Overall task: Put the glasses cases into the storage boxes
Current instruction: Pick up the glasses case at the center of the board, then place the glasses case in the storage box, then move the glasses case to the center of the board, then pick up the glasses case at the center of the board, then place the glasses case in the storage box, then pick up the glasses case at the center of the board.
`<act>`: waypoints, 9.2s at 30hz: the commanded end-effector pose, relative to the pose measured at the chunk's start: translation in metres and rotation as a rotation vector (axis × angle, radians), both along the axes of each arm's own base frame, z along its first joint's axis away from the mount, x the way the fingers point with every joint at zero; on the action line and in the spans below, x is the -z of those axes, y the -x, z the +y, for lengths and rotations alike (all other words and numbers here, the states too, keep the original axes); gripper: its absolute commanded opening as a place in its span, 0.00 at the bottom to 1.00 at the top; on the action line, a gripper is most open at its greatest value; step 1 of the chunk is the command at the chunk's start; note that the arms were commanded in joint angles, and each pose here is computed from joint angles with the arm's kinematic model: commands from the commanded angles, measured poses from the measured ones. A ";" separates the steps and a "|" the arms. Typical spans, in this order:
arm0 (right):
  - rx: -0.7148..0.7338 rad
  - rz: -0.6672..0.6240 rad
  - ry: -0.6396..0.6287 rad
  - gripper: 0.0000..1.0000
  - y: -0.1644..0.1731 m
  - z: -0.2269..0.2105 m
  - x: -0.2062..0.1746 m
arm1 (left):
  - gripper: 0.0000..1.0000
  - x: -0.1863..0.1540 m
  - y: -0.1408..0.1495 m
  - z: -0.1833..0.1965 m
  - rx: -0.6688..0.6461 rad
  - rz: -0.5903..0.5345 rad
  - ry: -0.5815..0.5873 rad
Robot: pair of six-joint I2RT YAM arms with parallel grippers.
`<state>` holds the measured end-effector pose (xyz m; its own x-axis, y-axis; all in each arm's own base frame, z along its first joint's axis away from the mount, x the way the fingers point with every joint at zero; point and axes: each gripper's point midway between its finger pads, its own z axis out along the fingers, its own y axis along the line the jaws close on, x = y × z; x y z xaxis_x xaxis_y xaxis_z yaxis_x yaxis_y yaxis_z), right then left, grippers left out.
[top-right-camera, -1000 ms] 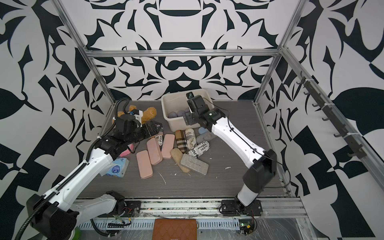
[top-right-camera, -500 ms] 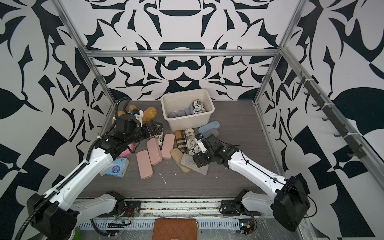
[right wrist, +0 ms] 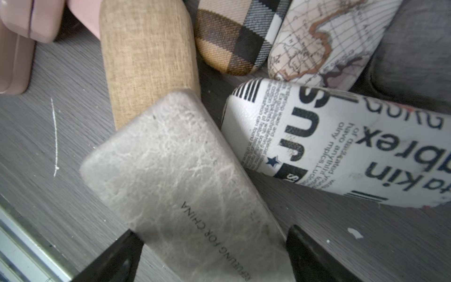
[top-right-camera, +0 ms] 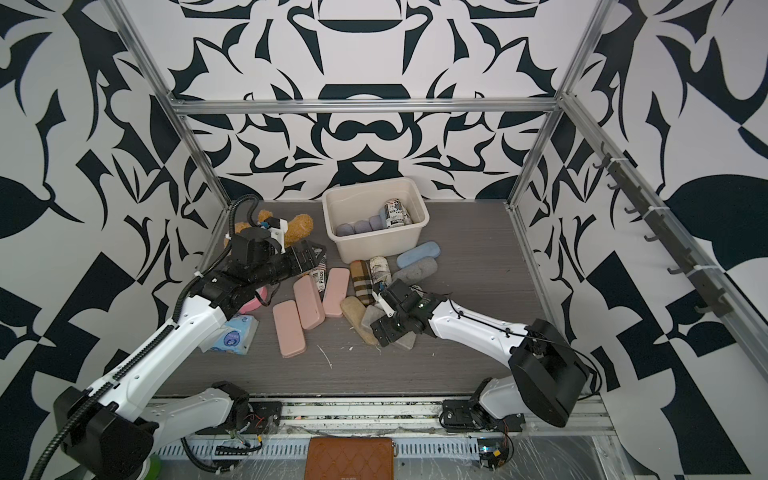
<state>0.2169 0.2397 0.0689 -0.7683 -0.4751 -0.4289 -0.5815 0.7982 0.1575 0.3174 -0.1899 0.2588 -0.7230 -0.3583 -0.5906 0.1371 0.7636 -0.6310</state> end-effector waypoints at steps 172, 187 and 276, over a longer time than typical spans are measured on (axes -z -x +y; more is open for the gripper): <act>0.805 0.035 0.183 1.00 -0.040 -0.116 0.016 | 0.99 0.001 0.027 -0.075 0.368 0.176 0.136; 0.799 0.040 0.234 0.99 0.001 -0.136 0.029 | 0.99 -0.002 0.028 -0.076 0.377 0.174 0.154; 0.330 -0.525 -0.169 0.86 -0.142 0.001 -0.220 | 0.99 0.034 0.011 -0.076 0.348 0.338 0.213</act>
<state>0.3718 0.2587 0.3042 -0.5298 -0.1965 -0.8250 -0.3766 0.9261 0.0212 0.3202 -0.2444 0.2164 -0.9210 -0.2478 -0.3005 0.0876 0.6198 -0.7798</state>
